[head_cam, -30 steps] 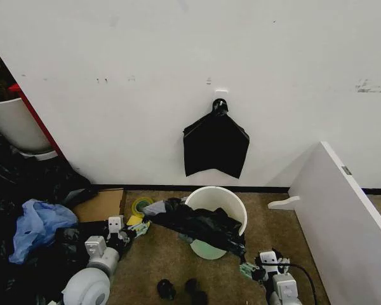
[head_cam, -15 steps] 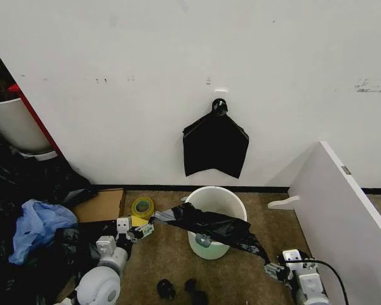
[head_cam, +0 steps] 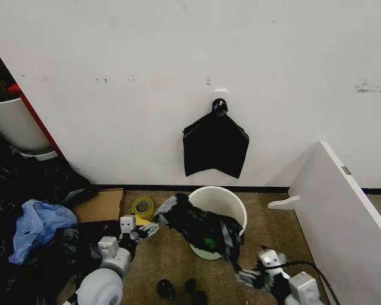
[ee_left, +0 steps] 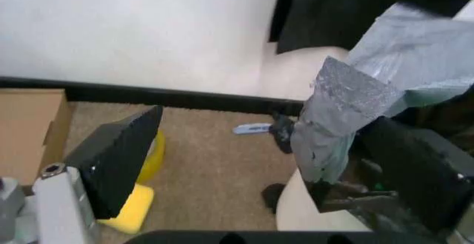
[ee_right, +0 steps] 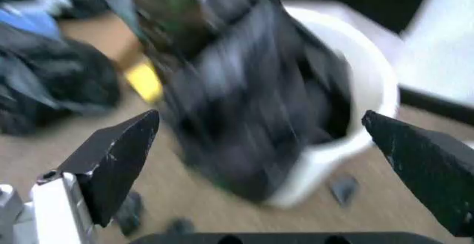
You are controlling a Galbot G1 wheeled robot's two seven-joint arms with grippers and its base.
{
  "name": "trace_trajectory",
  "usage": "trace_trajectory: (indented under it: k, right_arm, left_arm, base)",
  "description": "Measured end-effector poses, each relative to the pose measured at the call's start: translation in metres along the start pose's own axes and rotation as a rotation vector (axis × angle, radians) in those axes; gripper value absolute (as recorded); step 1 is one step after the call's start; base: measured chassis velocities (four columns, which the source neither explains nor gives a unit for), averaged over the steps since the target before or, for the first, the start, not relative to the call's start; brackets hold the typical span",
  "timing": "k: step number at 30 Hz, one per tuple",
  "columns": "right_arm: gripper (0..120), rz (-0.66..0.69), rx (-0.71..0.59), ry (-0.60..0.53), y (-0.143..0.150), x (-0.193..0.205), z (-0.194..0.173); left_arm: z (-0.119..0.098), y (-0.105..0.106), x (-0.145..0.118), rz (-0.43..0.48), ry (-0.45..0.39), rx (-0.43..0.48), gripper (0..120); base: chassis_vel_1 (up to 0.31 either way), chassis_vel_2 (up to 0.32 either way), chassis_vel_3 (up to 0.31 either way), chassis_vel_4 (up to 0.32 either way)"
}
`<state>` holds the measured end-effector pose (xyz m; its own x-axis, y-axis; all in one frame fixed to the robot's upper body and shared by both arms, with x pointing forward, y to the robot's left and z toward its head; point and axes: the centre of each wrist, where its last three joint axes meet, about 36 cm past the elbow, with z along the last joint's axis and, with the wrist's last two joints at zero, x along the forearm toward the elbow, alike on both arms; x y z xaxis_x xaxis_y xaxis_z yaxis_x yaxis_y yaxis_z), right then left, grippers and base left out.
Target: Place the garbage bag over the trash bin.
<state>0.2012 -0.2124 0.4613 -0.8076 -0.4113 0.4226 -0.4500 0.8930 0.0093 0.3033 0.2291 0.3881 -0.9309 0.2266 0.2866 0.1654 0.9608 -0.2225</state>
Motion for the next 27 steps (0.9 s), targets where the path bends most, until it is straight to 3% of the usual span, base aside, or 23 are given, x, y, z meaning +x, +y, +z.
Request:
trace_trajectory:
  k: [4,8,10,12,16,20,27]
  right_arm:
    - [100,-0.082,0.007,-0.101,-0.005,0.002,0.006]
    - [100,-0.164,-0.018,-0.222,-0.015,0.002,0.015]
    - [100,-0.205,-0.074,-0.356,-0.022,-0.003,0.021]
    - [100,-0.179,-0.114,-0.389,-0.02,-0.005,0.018]
    - [100,-0.121,-0.143,-0.373,-0.017,-0.007,0.009]
    - [100,-0.013,-0.12,-0.257,-0.023,-0.023,-0.02]
    - [100,-0.088,-0.064,-0.194,-0.04,-0.024,-0.043]
  left_arm:
    - [-0.009,0.002,0.004,0.024,-0.018,0.011,100]
    - [-0.018,0.003,0.005,0.068,-0.032,0.1,100]
    - [-0.024,0.002,0.006,0.103,-0.013,0.232,100]
    - [-0.027,0.003,0.004,0.114,-0.005,0.27,100]
    - [-0.024,0.006,0.002,0.115,-0.006,0.24,100]
    - [-0.008,0.009,0.0,0.132,-0.021,0.106,100]
    - [0.003,0.017,-0.002,0.166,-0.057,0.006,100]
  base:
    - [0.0,0.0,0.0,0.0]
    - [0.0,0.0,0.0,0.0]
    - [0.0,0.0,0.0,0.0]
    - [0.0,0.0,0.0,0.0]
    - [0.0,0.0,0.0,0.0]
    - [0.0,0.0,0.0,0.0]
    - [0.0,0.0,0.0,0.0]
